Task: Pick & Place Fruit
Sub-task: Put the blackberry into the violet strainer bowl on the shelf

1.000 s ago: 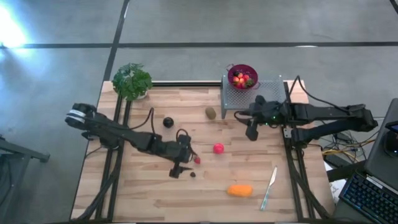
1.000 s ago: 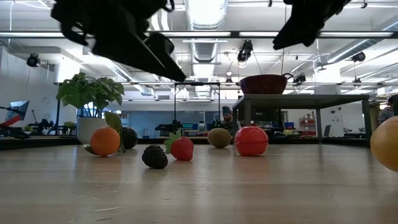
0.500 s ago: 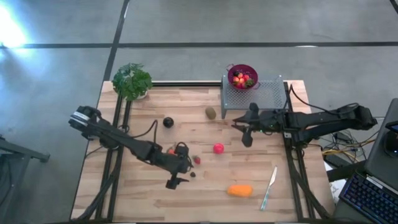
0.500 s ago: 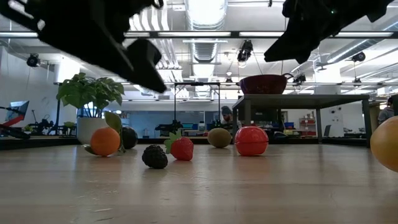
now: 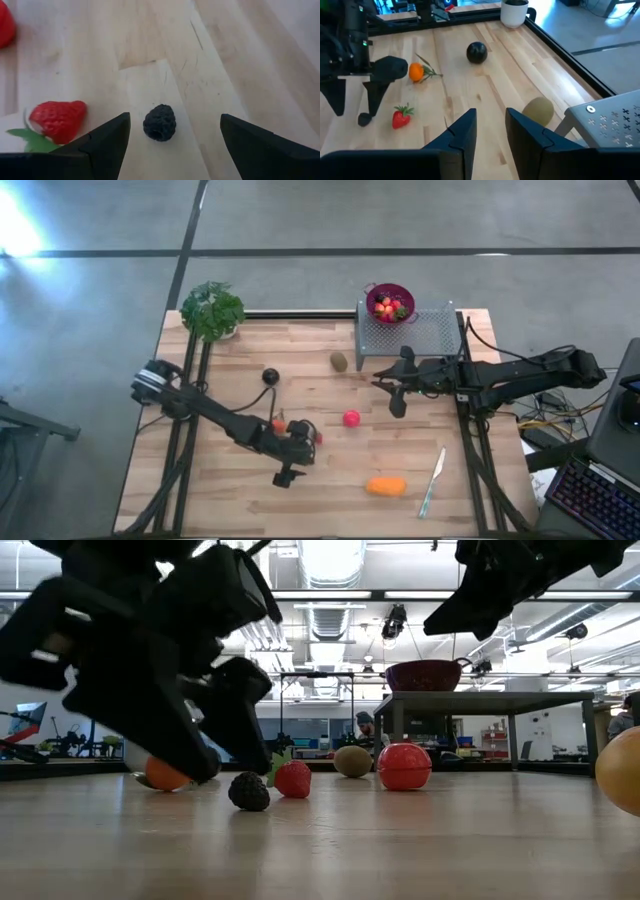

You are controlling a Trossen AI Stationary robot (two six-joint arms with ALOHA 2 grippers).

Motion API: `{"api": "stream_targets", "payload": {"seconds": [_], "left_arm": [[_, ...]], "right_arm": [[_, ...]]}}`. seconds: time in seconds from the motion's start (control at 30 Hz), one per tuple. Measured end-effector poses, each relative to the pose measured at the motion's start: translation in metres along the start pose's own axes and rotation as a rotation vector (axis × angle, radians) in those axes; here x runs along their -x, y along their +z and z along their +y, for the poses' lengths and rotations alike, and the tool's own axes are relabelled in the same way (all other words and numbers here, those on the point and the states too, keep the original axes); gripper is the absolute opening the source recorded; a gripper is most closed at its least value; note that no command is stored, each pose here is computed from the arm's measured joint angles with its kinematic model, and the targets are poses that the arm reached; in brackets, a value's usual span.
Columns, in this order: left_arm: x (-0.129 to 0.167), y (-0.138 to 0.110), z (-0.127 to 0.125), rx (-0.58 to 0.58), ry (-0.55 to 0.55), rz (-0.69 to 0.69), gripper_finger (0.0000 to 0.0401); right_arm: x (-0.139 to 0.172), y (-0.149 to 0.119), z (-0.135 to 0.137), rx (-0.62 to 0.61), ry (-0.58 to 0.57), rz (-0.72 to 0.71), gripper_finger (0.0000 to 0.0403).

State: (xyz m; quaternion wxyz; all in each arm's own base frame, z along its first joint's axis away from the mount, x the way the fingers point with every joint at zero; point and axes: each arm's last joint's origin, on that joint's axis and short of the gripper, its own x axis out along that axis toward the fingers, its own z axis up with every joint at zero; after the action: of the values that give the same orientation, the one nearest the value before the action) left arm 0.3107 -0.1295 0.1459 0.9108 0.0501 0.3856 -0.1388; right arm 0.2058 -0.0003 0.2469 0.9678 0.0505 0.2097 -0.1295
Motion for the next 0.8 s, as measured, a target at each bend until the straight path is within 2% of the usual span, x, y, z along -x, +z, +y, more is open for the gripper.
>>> {"api": "stream_targets", "payload": {"seconds": [0.33, 0.6, 0.8], "left_arm": [[-0.018, -0.005, 0.001, -0.006, 0.012, 0.04, 0.0304], [-0.018, -0.004, 0.003, -0.018, 0.017, 0.039, 0.0247], [-0.018, -0.005, 0.005, -0.017, 0.029, 0.043, 0.0198]], "right_arm": [[0.0, 0.0, 0.0, 0.0, 0.0, 0.002, 0.0126], [0.0, -0.001, 0.0, 0.001, -0.001, 0.004, 0.0139], [0.0, -0.001, 0.0, 0.002, -0.001, 0.006, 0.0123]]}}
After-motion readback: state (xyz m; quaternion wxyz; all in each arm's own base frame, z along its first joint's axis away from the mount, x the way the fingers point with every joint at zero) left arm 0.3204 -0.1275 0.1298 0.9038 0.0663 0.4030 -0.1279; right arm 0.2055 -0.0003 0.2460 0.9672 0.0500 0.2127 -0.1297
